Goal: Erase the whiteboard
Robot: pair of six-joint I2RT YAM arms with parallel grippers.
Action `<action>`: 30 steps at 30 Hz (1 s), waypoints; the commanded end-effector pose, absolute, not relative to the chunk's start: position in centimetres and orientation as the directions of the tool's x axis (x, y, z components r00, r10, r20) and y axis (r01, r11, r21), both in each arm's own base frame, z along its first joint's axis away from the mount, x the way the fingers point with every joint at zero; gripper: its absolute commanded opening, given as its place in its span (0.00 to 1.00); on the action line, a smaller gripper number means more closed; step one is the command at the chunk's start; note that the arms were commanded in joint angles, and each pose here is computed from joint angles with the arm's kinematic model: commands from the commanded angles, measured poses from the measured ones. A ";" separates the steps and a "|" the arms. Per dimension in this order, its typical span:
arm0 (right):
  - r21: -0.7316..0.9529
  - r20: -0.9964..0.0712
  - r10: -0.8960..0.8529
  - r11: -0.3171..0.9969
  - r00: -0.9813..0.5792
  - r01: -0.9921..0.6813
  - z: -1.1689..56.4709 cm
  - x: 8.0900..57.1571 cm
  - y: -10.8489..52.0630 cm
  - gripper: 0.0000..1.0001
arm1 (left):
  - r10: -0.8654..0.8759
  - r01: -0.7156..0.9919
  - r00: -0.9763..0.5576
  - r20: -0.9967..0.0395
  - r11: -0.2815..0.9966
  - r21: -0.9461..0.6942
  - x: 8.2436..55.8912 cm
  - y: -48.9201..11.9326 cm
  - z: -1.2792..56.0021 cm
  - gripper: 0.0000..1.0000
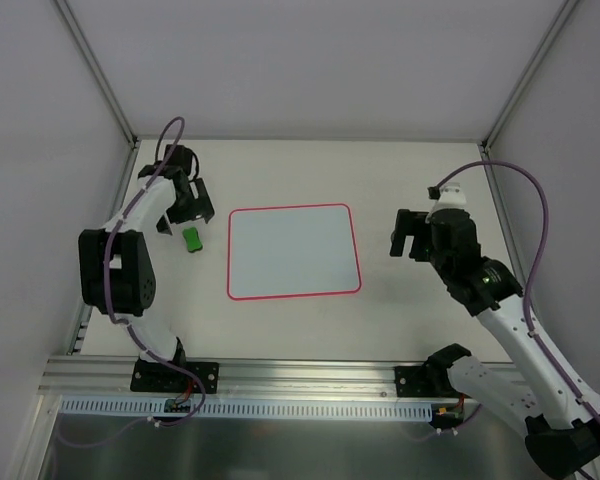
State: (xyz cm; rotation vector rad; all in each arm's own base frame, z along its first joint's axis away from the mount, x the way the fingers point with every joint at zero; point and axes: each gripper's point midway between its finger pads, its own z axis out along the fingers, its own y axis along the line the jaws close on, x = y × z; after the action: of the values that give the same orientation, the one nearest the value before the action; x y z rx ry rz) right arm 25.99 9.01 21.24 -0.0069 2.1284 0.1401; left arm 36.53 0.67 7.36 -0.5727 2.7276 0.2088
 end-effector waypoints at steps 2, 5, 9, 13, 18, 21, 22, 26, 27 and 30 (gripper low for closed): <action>0.043 -0.921 0.035 0.999 -0.387 -0.011 27.9 25.5 6.3 0.99 | -0.360 -0.378 -0.743 -0.564 0.921 -0.091 35.8 0.1 17.3 0.99; 0.012 -0.946 0.020 1.000 -0.323 0.025 30.5 24.6 4.6 0.99 | -0.339 -0.340 -0.644 -0.686 0.930 -0.141 33.8 0.3 22.8 0.99; 0.028 -0.980 0.035 0.999 -0.197 0.041 35.1 23.0 3.0 0.99 | -0.293 -0.275 -0.510 -0.809 0.946 -0.169 29.8 0.6 28.4 0.99; 0.013 -0.994 0.023 0.996 -0.108 0.086 38.2 21.6 1.0 0.99 | -0.281 -0.247 -0.324 -0.903 0.947 -0.206 25.6 1.2 34.1 0.99; -0.011 -1.000 -0.008 0.993 -0.024 0.119 41.3 20.1 -0.7 0.99 | -0.247 -0.191 -0.089 -0.965 0.955 -0.227 19.9 1.7 40.6 0.99; -0.017 -1.000 -0.019 0.993 0.016 0.117 42.4 19.6 -1.0 0.99 | -0.227 -0.171 -0.007 -0.974 0.960 -0.223 17.6 1.9 42.6 0.99; -0.012 -0.999 -0.017 0.994 0.038 0.113 42.8 19.3 -1.2 0.99 | -0.216 -0.167 0.009 -0.976 0.962 -0.215 17.1 2.0 43.0 0.99; -0.015 -0.997 -0.022 0.995 0.071 0.098 43.2 18.7 -1.3 0.99 | -0.200 -0.157 0.076 -0.977 0.965 -0.210 15.2 2.2 44.6 0.99; -0.017 -0.997 -0.024 0.995 0.074 0.097 43.1 18.7 -1.3 0.99 | -0.201 -0.157 0.090 -0.975 0.964 -0.213 14.8 2.3 45.0 0.99; -0.019 -0.996 -0.026 0.996 0.085 0.085 43.2 18.4 -1.2 0.99 | -0.203 -0.153 0.102 -0.974 0.964 -0.217 14.5 2.3 45.3 0.99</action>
State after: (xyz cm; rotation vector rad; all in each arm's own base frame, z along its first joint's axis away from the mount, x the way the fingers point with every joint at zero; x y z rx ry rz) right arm 18.72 -0.87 41.89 0.0509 1.5419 -0.0734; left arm 14.95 1.74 44.72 -0.2992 1.4895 -0.0793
